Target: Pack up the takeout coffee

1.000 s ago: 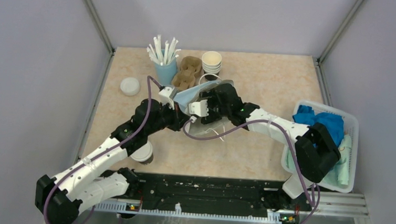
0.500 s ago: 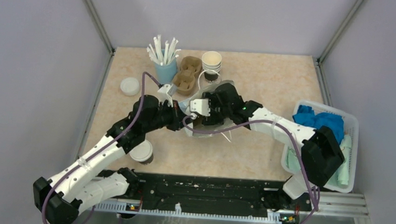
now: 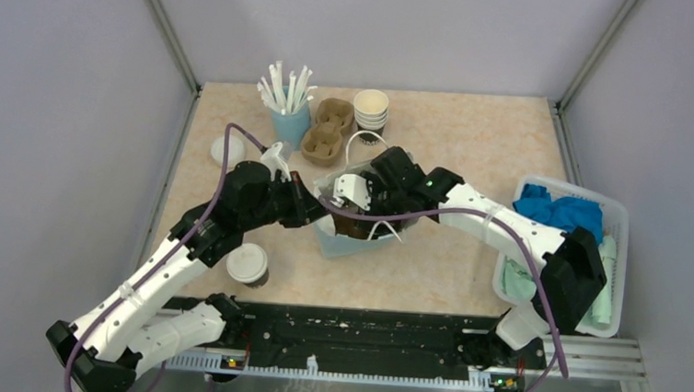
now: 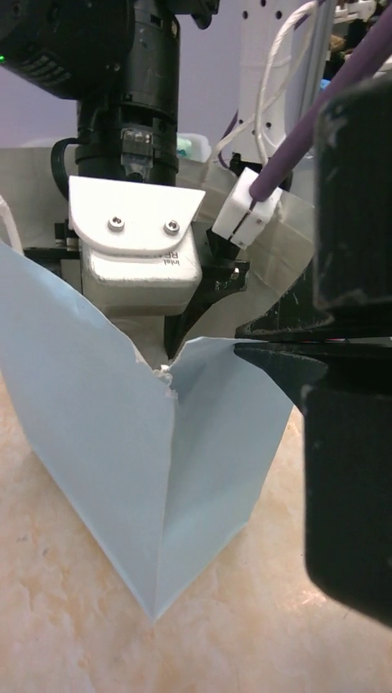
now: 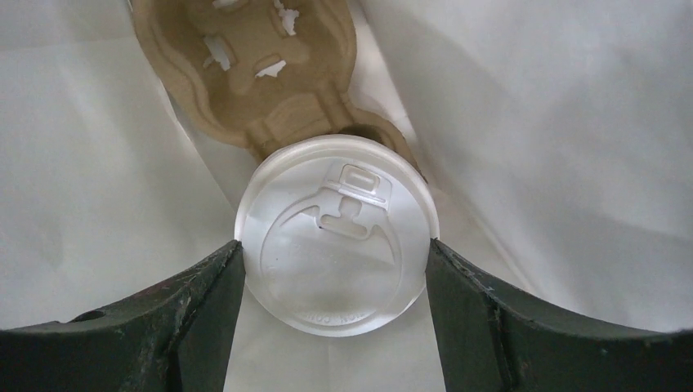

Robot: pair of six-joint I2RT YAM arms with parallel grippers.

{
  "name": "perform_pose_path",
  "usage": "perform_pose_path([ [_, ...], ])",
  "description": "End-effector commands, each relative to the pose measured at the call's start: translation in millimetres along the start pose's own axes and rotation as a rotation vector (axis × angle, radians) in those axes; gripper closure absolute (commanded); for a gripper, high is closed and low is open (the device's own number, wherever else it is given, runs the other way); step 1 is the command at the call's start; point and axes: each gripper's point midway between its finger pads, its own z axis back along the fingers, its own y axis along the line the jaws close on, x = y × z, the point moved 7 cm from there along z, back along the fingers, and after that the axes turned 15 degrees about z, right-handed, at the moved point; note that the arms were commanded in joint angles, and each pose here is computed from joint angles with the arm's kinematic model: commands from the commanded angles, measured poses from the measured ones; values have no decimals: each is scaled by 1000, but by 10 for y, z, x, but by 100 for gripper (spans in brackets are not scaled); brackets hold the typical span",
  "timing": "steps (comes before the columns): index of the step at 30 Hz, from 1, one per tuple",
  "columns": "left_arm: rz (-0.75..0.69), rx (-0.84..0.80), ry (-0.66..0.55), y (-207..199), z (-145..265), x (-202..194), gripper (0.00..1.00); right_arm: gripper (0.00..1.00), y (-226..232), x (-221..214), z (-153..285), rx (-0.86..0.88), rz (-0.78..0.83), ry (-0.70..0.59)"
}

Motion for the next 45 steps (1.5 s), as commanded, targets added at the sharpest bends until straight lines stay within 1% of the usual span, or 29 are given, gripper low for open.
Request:
perform_pose_path([
  [1, 58, 4, -94, -112, 101, 116, 100, 57, 365, -41, -110, 195, -158, 48],
  [7, 53, 101, -142, -27, 59, 191, 100, 57, 498, -236, -338, 226, -199, 155],
  [10, 43, 127, -176, 2, 27, 235, 100, 60, 530, -329, -475, 248, -200, 207],
  [13, 38, 140, -181, 19, 2, 248, 100, 60, 534, -340, -575, 272, -210, 217],
  [16, 34, 163, -182, 35, -3, 258, 100, 57, 487, -315, -551, 262, -213, 220],
  [18, 25, 170, -187, 32, -5, 275, 100, 52, 410, -223, -442, 242, -221, 188],
  [19, 19, 168, -191, 20, -3, 286, 100, 47, 355, -161, -370, 217, -231, 163],
  [21, 8, 165, -197, -10, -6, 312, 100, 40, 244, -33, -224, 169, -246, 117],
  [24, 1, 166, -199, -62, -18, 355, 100, 30, 160, 127, -56, 138, -263, 89],
  [26, 1, 171, -195, -83, -38, 372, 100, 20, 98, 225, 41, 108, -271, 79],
  [29, -3, 169, -186, -111, -65, 386, 100, 2, 21, 334, 183, 67, -290, 79],
  [35, -22, 171, -153, -134, -143, 392, 100, 1, -99, 487, 480, -24, -358, 92],
  [40, -44, 183, -105, -132, -219, 376, 98, 1, -165, 558, 746, -98, -370, 126],
  [44, -77, 169, -70, -169, -280, 381, 95, 1, -285, 627, 1088, -191, -393, 109],
  [45, -89, 169, -68, -183, -299, 398, 95, 1, -327, 660, 1206, -224, -402, 87],
])
